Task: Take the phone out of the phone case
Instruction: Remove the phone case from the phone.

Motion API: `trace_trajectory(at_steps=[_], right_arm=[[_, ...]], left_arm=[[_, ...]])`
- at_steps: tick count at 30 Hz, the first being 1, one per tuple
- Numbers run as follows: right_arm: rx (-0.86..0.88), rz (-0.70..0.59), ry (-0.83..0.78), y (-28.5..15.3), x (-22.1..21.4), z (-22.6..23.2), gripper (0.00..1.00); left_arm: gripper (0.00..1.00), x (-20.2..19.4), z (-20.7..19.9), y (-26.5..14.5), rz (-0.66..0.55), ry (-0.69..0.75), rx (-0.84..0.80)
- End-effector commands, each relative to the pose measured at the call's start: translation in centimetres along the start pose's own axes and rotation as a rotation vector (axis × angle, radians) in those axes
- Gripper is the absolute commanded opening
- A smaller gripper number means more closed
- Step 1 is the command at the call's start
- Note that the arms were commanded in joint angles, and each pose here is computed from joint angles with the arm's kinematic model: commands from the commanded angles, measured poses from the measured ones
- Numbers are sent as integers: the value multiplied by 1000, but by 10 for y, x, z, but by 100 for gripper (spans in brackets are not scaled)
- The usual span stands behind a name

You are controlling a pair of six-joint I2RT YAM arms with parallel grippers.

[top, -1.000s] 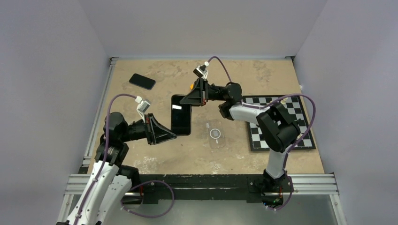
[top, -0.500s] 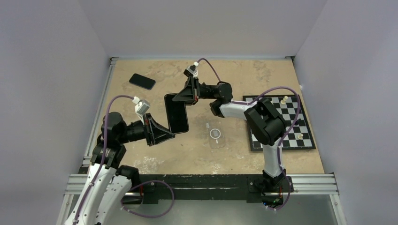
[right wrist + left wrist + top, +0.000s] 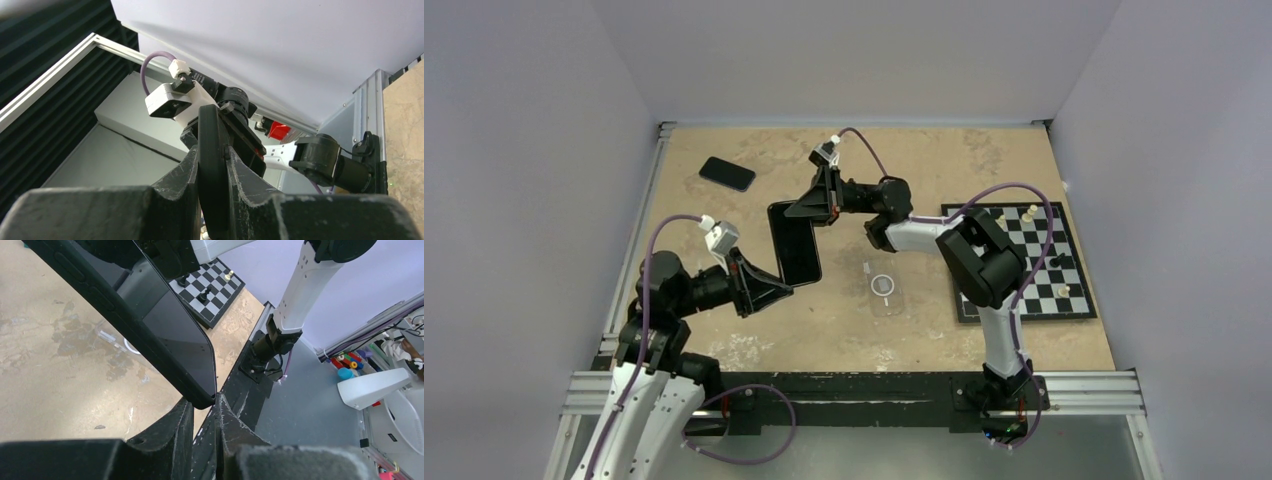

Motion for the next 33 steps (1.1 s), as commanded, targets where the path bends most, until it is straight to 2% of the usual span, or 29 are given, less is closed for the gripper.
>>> trace_trajectory(at_steps=[1,13,25,33], right_arm=[[191,186,73,14,-52,61,0],[177,183,126,8,-62,68,0],[185,186,143,11,-52,66,0],[188,191,135,13,-49,66,0]], left_arm=[[0,-2,30,4,4,108,204],[0,-2,32,1,4,152,235],[0,13,9,11,-88,181,-102],[0,10,38,22,7,65,85]])
Point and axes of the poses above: each gripper's point midway between its finger pads, its own y axis out along the fingers, its own z axis along the line the jaws close on, x = y × z, the point moved 9 cm from there along -y, back along the fingers, and after that the axes turned 11 degrees about y, right-handed, at the moved point
